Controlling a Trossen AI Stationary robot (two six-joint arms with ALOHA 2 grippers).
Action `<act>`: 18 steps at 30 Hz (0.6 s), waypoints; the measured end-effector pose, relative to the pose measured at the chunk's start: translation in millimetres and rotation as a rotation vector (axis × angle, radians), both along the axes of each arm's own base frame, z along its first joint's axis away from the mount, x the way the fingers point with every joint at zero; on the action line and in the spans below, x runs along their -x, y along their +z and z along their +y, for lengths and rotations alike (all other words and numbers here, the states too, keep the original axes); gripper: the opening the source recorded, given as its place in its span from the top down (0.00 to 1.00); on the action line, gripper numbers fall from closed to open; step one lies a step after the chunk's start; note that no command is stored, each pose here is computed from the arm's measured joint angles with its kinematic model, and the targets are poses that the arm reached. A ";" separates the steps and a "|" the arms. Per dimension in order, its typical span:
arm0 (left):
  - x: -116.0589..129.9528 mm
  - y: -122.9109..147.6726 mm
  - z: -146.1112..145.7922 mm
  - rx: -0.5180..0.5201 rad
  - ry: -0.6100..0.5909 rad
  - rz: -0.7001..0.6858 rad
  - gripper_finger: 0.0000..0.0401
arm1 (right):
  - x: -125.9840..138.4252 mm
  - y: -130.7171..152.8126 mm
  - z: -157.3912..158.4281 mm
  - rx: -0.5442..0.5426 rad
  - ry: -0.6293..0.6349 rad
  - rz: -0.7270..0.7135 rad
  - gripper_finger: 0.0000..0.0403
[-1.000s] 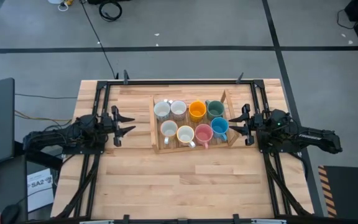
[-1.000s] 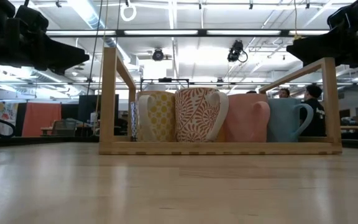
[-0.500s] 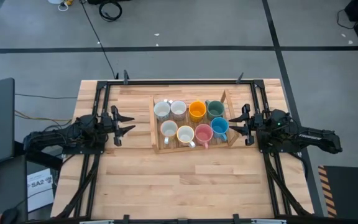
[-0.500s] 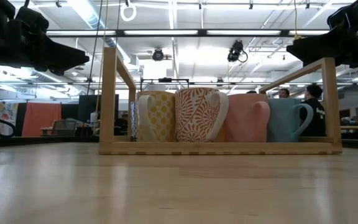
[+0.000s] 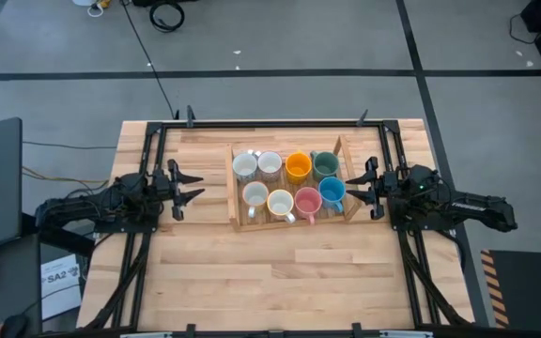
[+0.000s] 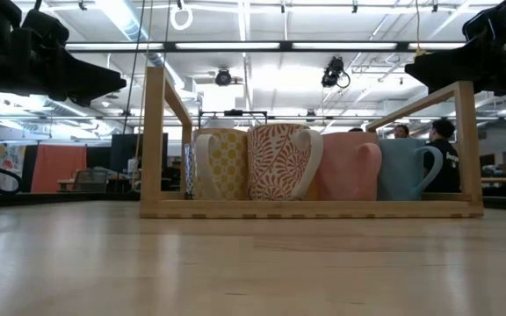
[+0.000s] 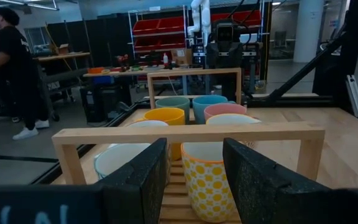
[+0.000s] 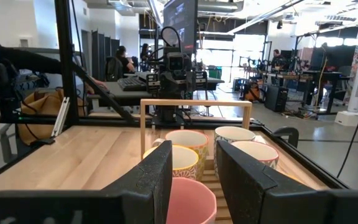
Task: Place coffee mugs
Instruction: Return to Home Position
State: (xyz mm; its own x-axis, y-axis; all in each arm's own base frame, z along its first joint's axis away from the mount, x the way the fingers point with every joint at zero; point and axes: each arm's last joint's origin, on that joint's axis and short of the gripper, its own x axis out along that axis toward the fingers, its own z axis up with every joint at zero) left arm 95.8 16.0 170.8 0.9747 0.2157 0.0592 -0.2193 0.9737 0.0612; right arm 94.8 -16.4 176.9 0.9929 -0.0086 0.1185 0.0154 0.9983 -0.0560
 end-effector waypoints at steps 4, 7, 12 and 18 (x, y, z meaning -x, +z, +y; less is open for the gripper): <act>0.0 0.0 0.0 0.000 0.000 0.000 0.59 | 0.0 0.0 0.0 0.000 0.000 0.000 0.67; 0.0 0.0 0.0 0.000 0.001 0.000 0.59 | 0.0 0.0 0.0 0.000 0.000 0.000 0.67; 0.0 0.0 0.1 0.000 0.003 0.000 0.59 | 0.0 0.0 0.0 0.000 0.000 0.000 0.67; 0.1 0.0 0.3 0.001 0.011 0.000 0.59 | 0.0 0.0 0.0 0.000 0.000 0.000 0.67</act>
State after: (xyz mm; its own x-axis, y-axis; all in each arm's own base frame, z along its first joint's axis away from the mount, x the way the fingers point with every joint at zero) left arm 95.7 16.3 170.8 0.9722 0.2263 0.0594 -0.2298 0.9714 0.0605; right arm 94.8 -16.4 176.9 0.9929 -0.0085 0.1187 0.0152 0.9983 -0.0559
